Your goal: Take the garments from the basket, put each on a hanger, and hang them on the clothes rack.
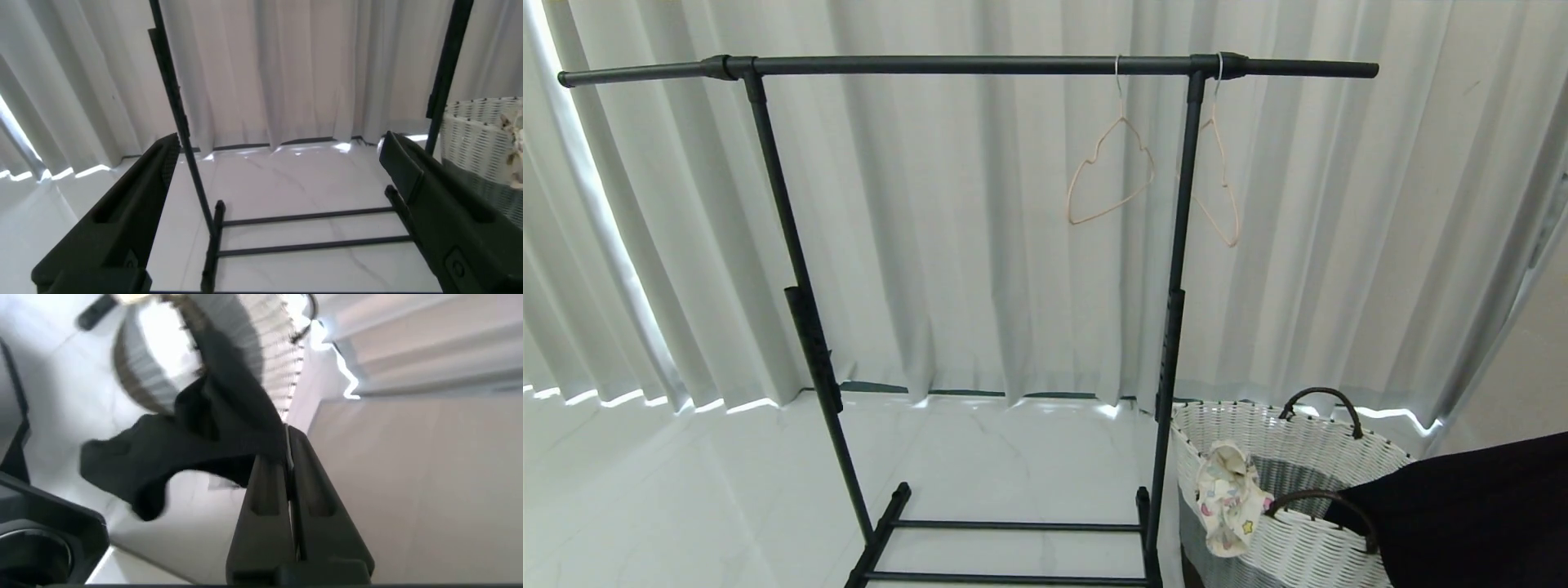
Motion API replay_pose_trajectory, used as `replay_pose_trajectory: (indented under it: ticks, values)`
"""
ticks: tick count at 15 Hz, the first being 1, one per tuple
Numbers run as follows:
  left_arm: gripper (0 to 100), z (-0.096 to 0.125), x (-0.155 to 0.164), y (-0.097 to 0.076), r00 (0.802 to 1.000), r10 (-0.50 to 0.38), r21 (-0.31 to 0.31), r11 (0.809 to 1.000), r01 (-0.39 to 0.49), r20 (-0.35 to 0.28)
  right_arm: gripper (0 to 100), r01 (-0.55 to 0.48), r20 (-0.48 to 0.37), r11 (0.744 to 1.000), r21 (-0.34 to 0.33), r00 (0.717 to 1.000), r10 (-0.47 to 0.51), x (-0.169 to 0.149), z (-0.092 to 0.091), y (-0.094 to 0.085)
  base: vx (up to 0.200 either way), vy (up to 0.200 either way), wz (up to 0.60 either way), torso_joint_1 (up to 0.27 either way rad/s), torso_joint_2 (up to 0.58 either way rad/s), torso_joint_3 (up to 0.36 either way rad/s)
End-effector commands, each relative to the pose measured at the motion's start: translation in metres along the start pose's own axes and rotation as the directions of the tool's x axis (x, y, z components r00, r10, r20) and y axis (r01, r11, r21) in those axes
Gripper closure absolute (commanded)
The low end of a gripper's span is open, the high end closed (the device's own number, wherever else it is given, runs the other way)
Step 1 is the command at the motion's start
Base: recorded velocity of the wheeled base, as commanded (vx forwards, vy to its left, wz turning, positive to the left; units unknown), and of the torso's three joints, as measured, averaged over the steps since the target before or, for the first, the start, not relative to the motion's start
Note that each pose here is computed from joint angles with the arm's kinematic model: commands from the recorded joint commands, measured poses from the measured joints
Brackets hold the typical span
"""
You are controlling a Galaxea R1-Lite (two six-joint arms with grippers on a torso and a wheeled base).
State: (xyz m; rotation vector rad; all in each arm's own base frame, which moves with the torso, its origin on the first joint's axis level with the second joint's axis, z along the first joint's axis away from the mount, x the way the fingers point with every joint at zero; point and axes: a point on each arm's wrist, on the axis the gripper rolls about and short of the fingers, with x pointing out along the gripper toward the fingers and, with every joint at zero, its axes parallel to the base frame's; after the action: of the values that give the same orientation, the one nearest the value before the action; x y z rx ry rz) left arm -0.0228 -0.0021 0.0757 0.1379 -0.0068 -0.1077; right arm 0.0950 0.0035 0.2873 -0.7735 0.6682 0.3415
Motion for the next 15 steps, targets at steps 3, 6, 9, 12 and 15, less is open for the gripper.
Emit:
replay_pose_trajectory:
  ticks: [3, 6, 9, 12, 15]
  values:
    - [0, 0.0, 0.0, 0.0, 1.0, -0.001, -0.003, 1.0, 0.001, -0.001, 100, -0.034, 0.035, 0.998, -0.045, 0.999, 0.036, 0.0, 0.004, 0.005, -0.2, 0.0, 0.0, 0.002, 0.0, 0.002]
    - [0, 0.0, 0.0, 0.0, 1.0, -0.001, -0.008, 1.0, 0.001, -0.001, 100, -0.07, 0.062, 0.996, -0.06, 0.995, 0.074, 0.001, 0.009, 0.009, -0.2, 0.0, 0.0, -0.001, 0.0, -0.001]
    - [0, 0.0, 0.0, 0.0, 1.0, -0.001, -0.012, 1.0, 0.001, -0.001, 100, -0.096, 0.068, 0.994, -0.06, 0.993, 0.1, 0.004, 0.012, 0.011, -0.2, 0.0, 0.0, 0.004, 0.0, 0.004]
    - [0, 0.0, 0.0, 0.0, 1.0, -0.003, 0.003, 1.0, 0.003, -0.001, 100, -0.112, 0.055, 0.993, -0.024, 0.992, 0.113, 0.009, 0.013, 0.011, -0.067, 0.0, 0.0, -0.001, 0.0, -0.001]
    - [0, 0.0, 0.0, 0.0, 1.0, -0.001, 0.006, 1.0, 0.001, -0.001, 100, -0.124, 0.039, 0.992, 0.005, 0.992, 0.123, 0.01, 0.006, 0.017, 0.0, 0.0, 0.0, 0.0, 0.0, 0.0]
